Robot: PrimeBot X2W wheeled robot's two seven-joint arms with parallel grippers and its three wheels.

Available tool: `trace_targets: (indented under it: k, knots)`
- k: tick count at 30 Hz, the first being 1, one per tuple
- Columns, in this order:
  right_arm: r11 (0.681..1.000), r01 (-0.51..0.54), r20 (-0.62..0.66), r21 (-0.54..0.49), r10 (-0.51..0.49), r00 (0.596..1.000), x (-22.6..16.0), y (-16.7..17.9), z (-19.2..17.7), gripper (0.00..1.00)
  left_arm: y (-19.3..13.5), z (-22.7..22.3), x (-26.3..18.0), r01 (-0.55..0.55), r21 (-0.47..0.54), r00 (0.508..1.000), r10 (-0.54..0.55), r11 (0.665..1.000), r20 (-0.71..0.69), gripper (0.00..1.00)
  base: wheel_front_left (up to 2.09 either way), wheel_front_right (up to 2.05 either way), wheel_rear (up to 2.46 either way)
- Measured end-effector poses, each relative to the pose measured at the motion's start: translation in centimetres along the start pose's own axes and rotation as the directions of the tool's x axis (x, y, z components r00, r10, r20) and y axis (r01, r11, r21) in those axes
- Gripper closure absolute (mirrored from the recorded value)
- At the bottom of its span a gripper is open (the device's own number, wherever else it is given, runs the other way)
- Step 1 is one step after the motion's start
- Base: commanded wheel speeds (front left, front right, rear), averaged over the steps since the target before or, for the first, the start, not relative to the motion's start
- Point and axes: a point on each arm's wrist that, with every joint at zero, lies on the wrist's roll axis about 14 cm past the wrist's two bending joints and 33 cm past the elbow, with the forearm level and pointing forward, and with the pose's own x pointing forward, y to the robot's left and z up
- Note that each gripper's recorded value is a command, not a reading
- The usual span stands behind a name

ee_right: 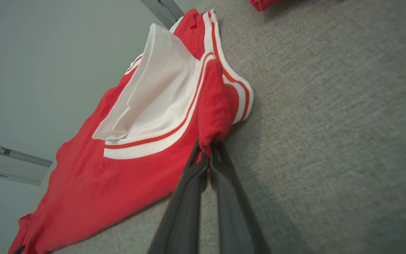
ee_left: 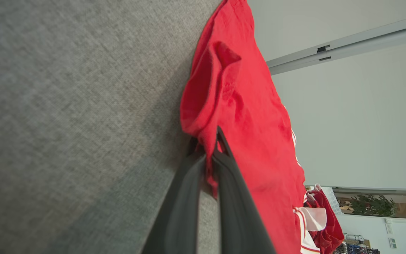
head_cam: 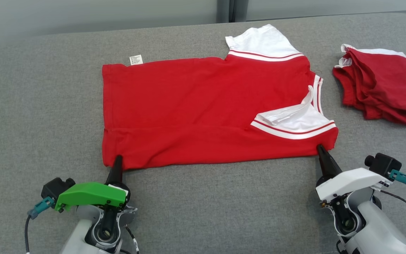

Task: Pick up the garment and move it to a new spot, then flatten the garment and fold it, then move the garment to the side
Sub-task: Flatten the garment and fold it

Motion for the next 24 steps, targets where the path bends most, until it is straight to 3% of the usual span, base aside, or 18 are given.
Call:
trace_targets:
  k: [10,24]
  knots:
    - [0.999,-0.026,0.086,0.03,0.024,0.996,-0.1,0.8,2.6,1.0,-2.3,1.2,-0.4,0.093,0.008,0.994,-0.093,0.996,0.057,1.0,0.0,0.0,0.0]
    - [0.99,-0.097,0.125,-0.099,0.109,0.986,-4.3,0.8,4.3,1.0,-5.8,2.2,-4.0,0.251,0.048,0.961,-0.255,0.967,0.103,1.0,0.0,0.0,0.0]
